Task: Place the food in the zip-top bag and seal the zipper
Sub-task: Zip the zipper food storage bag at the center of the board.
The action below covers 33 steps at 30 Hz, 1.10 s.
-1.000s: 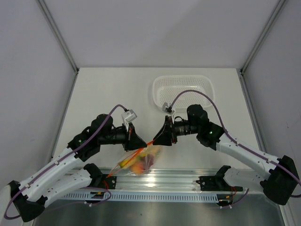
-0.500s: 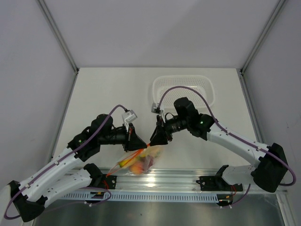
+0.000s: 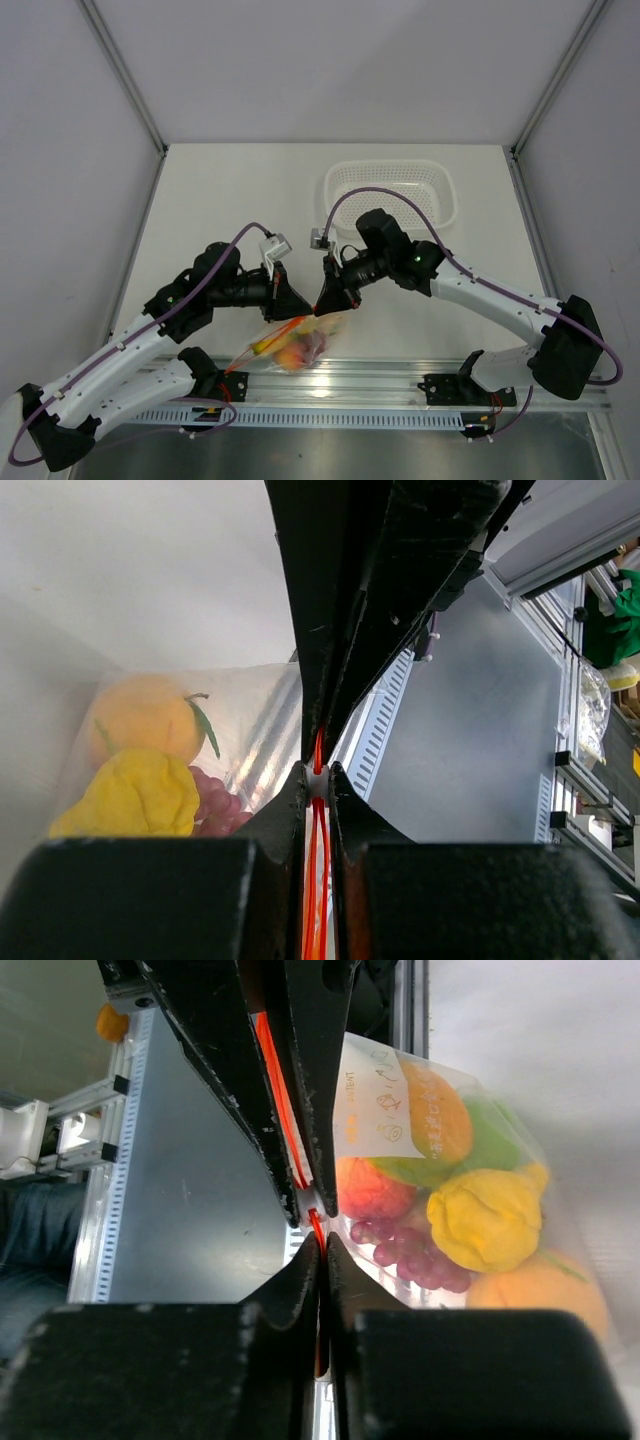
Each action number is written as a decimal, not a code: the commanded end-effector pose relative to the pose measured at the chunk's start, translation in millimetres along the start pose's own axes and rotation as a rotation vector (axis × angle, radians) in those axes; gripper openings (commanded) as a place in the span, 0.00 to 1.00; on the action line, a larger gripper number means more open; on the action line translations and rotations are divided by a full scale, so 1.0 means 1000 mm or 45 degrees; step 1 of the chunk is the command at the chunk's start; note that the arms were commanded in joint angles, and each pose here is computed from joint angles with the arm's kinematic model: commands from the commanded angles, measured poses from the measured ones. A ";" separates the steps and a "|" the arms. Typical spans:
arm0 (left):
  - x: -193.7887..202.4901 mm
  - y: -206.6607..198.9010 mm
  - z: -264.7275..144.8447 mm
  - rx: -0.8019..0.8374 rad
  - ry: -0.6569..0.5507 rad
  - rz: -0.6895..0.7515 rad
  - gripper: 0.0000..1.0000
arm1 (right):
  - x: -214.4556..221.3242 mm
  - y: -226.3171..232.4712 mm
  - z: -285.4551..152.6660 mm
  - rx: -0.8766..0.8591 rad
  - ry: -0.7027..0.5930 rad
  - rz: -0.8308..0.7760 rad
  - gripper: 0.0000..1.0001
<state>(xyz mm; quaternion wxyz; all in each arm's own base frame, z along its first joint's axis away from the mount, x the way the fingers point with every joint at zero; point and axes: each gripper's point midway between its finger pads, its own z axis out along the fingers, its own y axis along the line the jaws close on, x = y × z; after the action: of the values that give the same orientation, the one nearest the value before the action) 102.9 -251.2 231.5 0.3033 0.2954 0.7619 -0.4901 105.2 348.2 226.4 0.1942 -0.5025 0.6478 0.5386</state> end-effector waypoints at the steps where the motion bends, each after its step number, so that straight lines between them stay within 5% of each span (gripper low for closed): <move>1: -0.012 -0.013 -0.005 0.047 -0.046 0.047 0.01 | -0.019 0.007 -0.002 -0.022 -0.038 -0.076 0.00; 17: -0.007 -0.002 -0.031 -0.123 -0.107 0.052 0.01 | -0.024 -0.052 -0.033 0.450 -0.243 0.073 0.00; 33: 0.004 -0.002 -0.077 -0.281 -0.192 0.032 0.01 | -0.021 -0.068 -0.054 0.573 -0.351 0.132 0.00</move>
<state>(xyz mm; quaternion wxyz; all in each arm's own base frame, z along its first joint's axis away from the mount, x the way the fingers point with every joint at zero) 91.8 -190.7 237.3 0.3782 0.2371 0.7898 -0.4206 169.5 320.6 222.3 0.3232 -0.3587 0.7381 0.4713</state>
